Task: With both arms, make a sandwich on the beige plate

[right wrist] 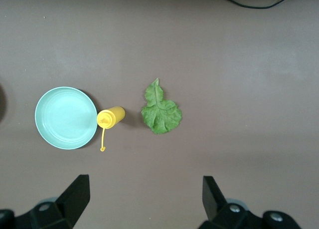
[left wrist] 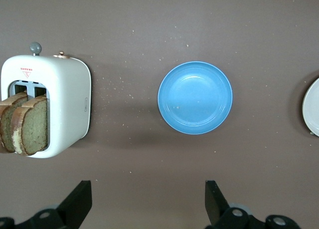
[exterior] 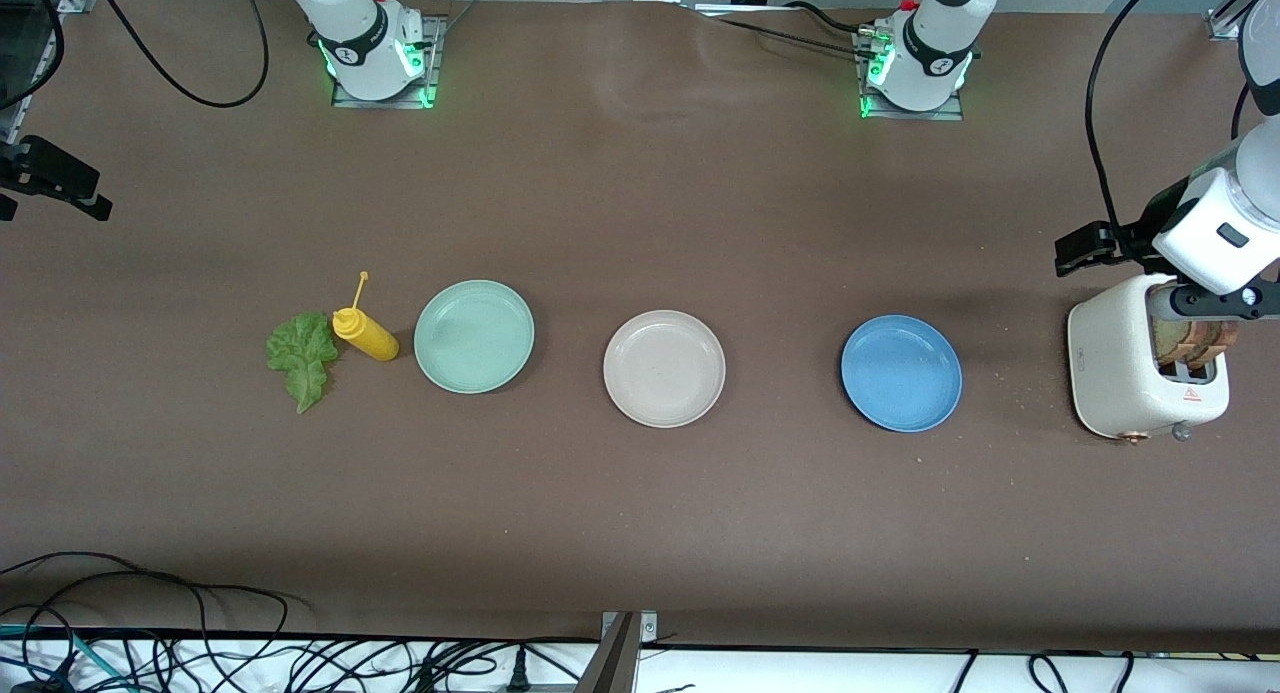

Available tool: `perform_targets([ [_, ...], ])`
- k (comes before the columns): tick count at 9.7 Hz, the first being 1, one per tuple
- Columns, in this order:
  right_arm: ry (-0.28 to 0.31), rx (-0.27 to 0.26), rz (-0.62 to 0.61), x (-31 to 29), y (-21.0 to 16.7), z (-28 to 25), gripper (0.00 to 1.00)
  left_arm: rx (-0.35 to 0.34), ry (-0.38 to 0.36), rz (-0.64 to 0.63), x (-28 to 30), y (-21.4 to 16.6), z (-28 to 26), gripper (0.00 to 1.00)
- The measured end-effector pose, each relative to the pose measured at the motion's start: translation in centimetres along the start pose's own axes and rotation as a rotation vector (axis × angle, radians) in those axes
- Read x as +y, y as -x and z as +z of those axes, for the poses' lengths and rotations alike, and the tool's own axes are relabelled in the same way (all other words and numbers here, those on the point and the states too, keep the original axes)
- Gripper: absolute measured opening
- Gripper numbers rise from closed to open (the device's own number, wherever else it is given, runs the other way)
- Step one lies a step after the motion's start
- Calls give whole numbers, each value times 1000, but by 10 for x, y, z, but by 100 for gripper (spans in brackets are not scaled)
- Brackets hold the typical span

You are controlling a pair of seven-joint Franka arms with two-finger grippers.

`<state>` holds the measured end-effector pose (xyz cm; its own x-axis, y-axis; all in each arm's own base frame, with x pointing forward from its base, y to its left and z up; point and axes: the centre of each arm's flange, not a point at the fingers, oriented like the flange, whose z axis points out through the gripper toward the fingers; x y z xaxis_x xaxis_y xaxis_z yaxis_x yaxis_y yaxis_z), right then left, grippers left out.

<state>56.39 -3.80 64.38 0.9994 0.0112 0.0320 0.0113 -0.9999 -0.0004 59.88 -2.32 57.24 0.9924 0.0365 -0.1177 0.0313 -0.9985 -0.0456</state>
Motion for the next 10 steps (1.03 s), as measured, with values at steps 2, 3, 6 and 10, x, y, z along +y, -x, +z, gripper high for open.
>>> perform_targets([
  [2,0,0,0,0,0,0,100,0,0,-2,-1,0,0,100],
  [3,0,0,0,0,0,0,100,0,0,-3,-2,0,0,100],
  [6,0,0,0,0,0,0,100,0,1,-11,-7,0,0,100],
  [10,0,0,0,0,0,0,100,-1,2,6,-19,-1,1,100],
])
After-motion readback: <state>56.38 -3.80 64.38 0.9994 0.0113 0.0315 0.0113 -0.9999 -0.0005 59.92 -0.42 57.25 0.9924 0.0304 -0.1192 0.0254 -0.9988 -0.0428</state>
